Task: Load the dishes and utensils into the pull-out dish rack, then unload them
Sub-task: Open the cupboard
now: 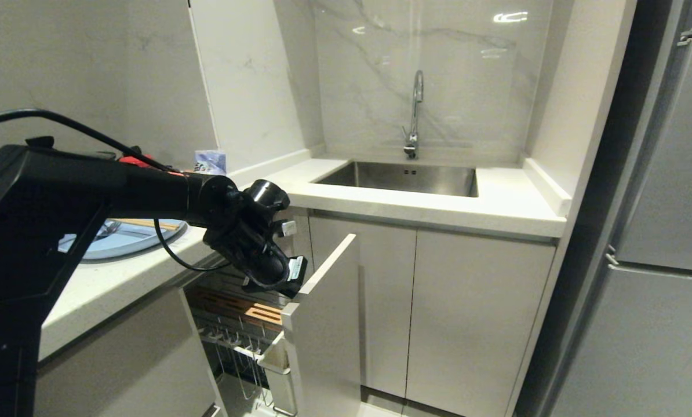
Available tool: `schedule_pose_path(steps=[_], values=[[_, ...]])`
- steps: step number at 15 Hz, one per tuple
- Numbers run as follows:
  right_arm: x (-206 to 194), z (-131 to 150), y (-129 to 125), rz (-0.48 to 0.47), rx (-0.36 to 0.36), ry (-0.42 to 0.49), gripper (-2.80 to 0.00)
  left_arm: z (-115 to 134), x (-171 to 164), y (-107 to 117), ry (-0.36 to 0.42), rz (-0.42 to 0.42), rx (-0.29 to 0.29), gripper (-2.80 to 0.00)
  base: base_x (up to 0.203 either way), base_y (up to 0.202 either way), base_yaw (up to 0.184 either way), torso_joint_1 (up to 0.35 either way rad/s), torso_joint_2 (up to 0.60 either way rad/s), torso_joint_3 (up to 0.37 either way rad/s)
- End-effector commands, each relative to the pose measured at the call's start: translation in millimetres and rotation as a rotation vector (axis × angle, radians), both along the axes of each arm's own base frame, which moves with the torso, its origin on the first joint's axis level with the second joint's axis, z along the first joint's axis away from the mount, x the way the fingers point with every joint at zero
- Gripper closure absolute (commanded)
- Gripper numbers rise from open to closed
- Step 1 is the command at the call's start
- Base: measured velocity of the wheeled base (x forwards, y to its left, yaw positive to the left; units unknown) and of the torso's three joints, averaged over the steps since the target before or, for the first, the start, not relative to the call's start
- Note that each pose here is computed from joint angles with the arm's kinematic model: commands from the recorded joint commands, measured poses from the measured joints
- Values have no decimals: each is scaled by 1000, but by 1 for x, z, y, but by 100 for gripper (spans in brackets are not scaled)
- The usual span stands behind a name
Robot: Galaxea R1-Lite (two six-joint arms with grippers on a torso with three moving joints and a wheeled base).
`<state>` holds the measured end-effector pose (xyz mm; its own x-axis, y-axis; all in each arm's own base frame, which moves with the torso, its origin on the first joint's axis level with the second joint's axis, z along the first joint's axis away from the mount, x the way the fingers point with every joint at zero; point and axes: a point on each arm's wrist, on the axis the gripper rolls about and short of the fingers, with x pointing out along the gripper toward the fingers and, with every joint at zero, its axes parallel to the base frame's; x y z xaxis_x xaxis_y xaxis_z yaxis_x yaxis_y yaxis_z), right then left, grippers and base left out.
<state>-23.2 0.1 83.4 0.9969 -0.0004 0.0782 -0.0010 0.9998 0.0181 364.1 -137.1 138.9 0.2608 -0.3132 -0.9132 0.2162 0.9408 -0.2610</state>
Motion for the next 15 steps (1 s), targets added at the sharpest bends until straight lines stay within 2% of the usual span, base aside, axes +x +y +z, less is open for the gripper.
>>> schedule_pose_path(steps=[1, 6, 13, 15], values=[[2, -7, 0, 0, 0, 25, 0, 5, -8, -10, 27, -31, -60, 0, 0, 0, 0, 0, 0, 0], [2, -7, 0, 0, 0, 25, 0, -1, -21, -33, 103, -74, -122, 0, 0, 0, 0, 0, 0, 0], [2, -7, 0, 0, 0, 25, 0, -5, -39, -61, 222, -137, -246, 0, 0, 0, 0, 0, 0, 0], [2, -7, 0, 0, 0, 25, 0, -6, -44, -66, 241, -154, -255, 0, 0, 0, 0, 0, 0, 0]])
